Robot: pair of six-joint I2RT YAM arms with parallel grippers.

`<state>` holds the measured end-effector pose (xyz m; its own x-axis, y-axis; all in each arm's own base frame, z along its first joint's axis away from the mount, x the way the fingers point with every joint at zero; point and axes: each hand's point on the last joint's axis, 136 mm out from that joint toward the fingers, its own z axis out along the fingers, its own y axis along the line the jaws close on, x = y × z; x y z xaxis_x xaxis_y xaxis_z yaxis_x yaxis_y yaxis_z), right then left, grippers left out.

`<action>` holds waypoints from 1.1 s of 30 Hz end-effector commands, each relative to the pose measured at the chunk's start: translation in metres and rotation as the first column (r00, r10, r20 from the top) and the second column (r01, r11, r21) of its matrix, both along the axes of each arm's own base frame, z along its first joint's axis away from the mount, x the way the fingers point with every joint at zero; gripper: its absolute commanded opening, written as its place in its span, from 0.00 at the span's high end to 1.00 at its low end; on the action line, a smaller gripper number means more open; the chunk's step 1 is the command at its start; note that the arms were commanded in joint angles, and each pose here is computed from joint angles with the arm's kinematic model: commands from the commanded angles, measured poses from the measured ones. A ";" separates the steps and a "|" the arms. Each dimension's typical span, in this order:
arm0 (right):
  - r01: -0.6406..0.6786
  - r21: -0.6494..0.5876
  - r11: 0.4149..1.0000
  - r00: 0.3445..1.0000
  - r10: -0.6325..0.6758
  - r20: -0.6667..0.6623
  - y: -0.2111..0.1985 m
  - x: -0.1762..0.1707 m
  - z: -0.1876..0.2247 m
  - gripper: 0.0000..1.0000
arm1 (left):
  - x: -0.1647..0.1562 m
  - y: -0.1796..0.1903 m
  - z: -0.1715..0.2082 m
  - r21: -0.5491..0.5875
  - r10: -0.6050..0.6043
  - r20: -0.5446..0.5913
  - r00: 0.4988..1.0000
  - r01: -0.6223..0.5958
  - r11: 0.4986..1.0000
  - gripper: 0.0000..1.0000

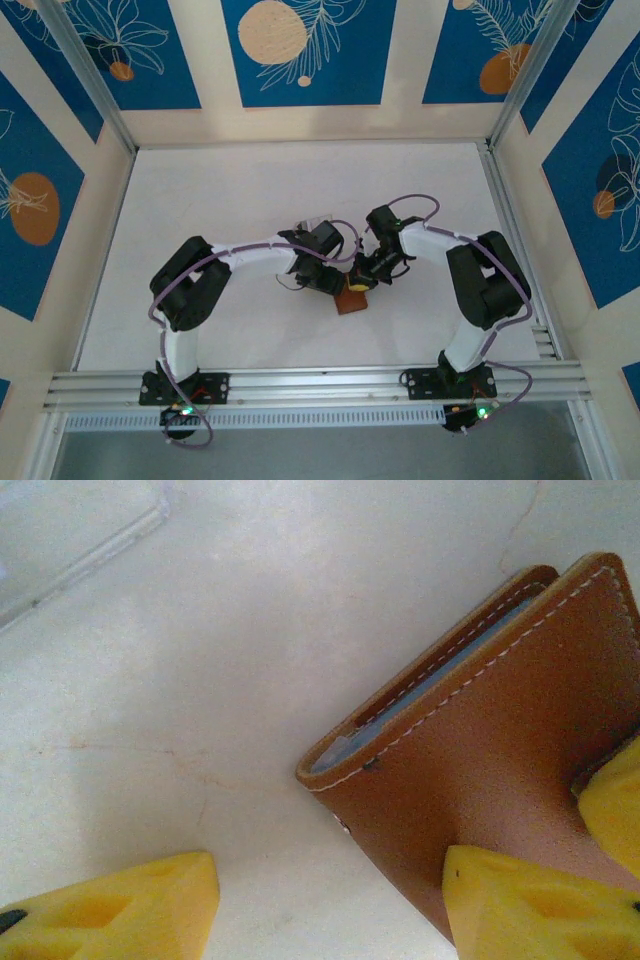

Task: Put the credit cards into the card holder

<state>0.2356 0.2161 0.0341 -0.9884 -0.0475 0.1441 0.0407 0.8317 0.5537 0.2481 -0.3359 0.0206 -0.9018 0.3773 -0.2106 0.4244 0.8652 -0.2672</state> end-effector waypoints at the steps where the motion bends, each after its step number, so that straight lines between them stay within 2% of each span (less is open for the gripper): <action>1: 0.006 -0.047 0.999 0.997 -0.010 -0.074 -0.008 -0.023 -0.016 1.00 | -0.041 0.021 -0.059 0.119 -0.021 -0.152 0.988 0.039 0.992 0.39; 12: -0.005 -0.024 1.000 0.999 0.004 -0.034 0.001 -0.009 -0.002 1.00 | -0.038 0.016 -0.044 0.072 -0.016 -0.155 0.988 0.027 0.997 0.38; 21: -0.011 -0.011 1.000 1.000 0.011 0.006 0.005 0.002 0.012 0.89 | -0.023 0.009 -0.008 -0.049 0.000 -0.158 0.987 -0.007 0.999 0.37; 26: -0.010 0.001 1.000 0.999 0.010 0.038 0.006 0.006 0.024 0.78 | -0.017 0.015 0.012 -0.107 0.022 -0.153 0.988 -0.039 0.994 0.35; 28: -0.005 0.005 1.000 0.998 0.004 0.066 0.005 0.009 0.032 0.71 | -0.013 0.019 0.023 -0.140 0.038 -0.149 0.988 -0.059 0.988 0.35; 33: 0.009 -0.014 1.000 0.994 -0.008 0.110 -0.005 0.011 0.041 0.59 | -0.011 0.025 0.050 -0.280 0.053 -0.172 0.984 -0.100 0.955 0.33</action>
